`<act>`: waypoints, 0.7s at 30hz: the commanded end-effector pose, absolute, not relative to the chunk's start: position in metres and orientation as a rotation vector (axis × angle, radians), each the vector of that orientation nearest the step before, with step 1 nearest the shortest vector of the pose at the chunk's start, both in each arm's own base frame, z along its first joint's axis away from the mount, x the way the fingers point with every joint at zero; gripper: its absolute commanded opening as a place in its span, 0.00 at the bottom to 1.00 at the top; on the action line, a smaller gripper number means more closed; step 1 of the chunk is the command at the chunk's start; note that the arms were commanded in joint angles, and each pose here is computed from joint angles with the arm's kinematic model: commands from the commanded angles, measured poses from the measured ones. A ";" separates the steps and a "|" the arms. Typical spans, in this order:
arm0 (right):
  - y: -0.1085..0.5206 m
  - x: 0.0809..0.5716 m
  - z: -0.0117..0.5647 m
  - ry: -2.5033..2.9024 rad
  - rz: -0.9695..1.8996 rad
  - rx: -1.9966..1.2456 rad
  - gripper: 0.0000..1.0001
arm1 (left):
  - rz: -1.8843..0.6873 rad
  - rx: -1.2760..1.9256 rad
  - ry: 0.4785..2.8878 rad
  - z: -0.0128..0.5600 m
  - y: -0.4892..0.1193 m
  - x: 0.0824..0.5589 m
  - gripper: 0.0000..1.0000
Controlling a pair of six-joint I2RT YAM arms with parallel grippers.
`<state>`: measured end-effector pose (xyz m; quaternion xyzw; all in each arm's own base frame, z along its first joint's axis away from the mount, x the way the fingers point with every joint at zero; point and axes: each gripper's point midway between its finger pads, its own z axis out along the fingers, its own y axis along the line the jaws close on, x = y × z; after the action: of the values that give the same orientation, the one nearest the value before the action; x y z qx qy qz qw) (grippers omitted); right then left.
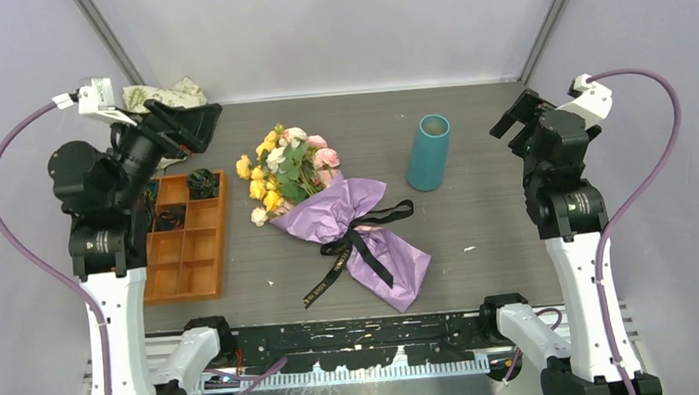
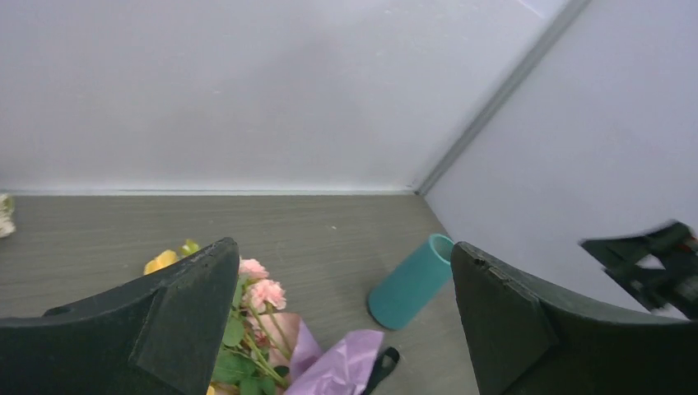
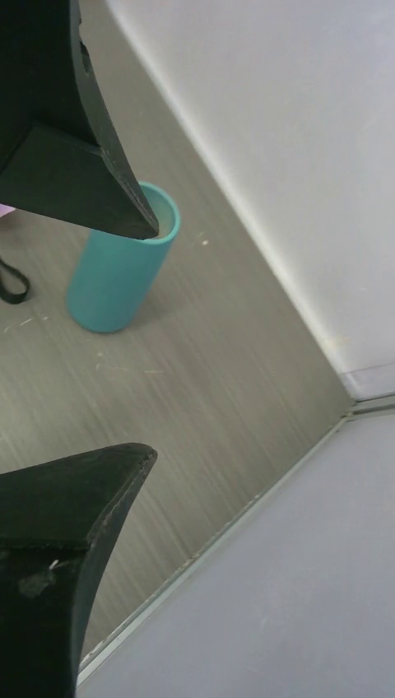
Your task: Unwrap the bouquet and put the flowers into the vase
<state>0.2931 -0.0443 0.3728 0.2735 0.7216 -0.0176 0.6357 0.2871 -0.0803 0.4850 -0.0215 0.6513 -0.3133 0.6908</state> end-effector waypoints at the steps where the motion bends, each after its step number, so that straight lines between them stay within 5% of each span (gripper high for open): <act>1: -0.038 0.287 0.373 1.693 -0.010 0.629 0.99 | -0.852 0.215 1.344 0.539 -0.118 0.234 1.00; 12: -0.007 0.276 0.466 1.408 0.367 0.664 1.00 | -1.277 0.056 1.264 0.593 -0.137 0.205 1.00; 21: -0.006 0.275 0.501 1.434 0.324 0.596 1.00 | -1.080 -0.040 1.221 0.589 -0.112 0.252 1.00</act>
<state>0.2722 -0.0100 0.4856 0.2783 0.6451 0.1374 0.6982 0.2440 -0.1245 0.5790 -0.0079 0.5427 -0.5355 0.6470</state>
